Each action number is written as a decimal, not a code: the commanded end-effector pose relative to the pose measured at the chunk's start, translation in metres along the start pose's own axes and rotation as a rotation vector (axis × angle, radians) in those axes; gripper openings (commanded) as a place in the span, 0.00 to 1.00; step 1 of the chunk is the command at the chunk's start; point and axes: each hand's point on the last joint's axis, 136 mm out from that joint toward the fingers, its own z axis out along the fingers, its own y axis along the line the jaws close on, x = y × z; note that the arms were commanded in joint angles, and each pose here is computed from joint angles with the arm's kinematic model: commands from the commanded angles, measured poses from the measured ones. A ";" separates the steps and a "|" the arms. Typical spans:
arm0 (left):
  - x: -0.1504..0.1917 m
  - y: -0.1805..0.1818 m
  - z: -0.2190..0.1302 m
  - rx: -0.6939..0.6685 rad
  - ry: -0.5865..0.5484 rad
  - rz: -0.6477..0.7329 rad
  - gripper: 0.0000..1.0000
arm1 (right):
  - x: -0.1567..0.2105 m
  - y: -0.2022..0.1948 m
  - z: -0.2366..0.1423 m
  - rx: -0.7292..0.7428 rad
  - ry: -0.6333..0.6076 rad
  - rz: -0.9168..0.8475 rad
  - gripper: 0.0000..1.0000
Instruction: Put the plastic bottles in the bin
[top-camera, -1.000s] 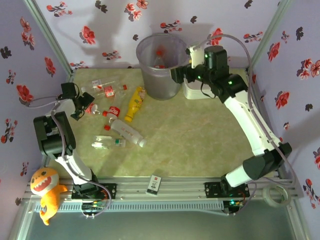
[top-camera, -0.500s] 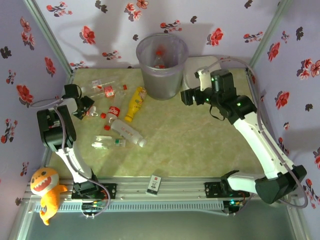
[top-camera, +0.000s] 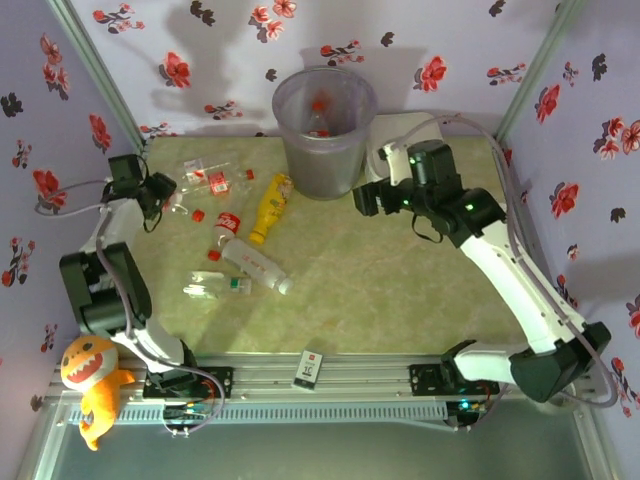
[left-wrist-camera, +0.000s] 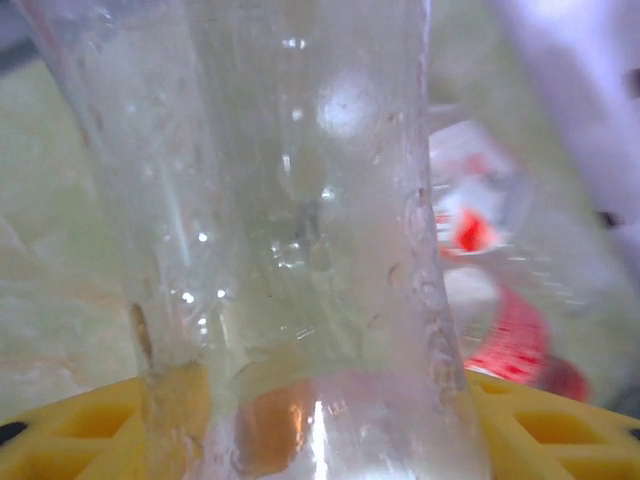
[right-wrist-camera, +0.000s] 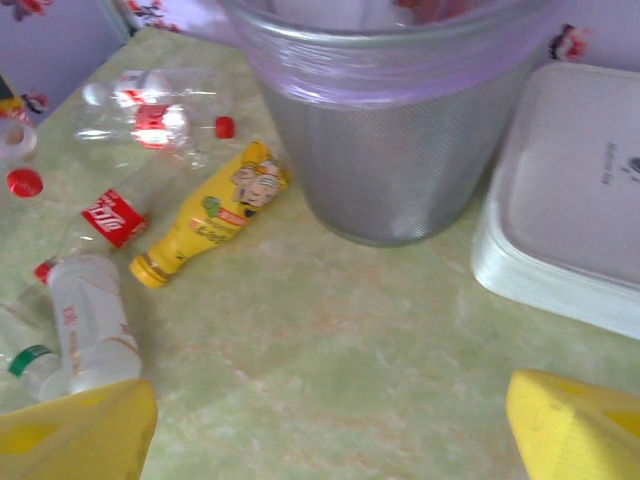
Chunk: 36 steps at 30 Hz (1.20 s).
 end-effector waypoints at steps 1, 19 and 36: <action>0.016 -0.024 -0.032 0.106 0.026 0.028 0.59 | -0.025 0.033 0.010 -0.088 -0.046 -0.018 0.91; 0.172 -0.217 -0.138 0.882 0.355 0.177 0.46 | -0.034 0.159 0.132 -0.536 0.126 0.197 0.87; 0.164 -0.232 -0.138 0.959 0.293 0.069 0.54 | -0.032 0.168 0.163 -0.696 0.174 0.355 0.68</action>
